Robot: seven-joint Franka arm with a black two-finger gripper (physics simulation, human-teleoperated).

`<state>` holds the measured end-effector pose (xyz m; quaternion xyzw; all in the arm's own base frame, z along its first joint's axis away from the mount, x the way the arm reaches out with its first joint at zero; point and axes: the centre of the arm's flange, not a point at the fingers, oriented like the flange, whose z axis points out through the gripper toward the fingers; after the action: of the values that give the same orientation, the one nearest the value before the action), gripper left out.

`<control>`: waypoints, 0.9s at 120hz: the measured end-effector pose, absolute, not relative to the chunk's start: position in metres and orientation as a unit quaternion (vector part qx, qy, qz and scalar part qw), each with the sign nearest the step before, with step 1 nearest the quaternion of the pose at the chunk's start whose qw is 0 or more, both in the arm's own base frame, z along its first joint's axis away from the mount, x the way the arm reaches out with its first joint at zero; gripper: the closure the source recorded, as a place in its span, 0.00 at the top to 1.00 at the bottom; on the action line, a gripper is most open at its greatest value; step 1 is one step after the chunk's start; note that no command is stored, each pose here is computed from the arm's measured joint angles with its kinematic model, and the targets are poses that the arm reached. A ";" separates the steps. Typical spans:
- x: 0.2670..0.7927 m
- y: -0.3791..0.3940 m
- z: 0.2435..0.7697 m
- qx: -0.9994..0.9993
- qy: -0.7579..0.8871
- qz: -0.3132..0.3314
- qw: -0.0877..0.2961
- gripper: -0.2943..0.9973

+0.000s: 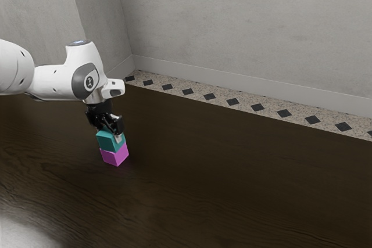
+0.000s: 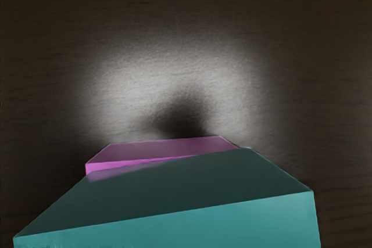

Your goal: Pick up the blue block with one arm, and put the blue block on the table with one arm

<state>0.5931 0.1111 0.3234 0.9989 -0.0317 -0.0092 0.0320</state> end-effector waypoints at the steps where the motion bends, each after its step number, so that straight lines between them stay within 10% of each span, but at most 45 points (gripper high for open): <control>1: 0.593 0.111 0.323 0.999 -0.032 -0.009 0.032 0.57; 53: 0.620 0.075 0.360 0.998 -0.051 0.016 0.035 0.47; 108: 0.662 0.012 0.275 0.996 -0.040 -0.039 0.076 0.44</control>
<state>0.6619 0.0121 0.2748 0.9955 -0.0404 -0.0388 0.0760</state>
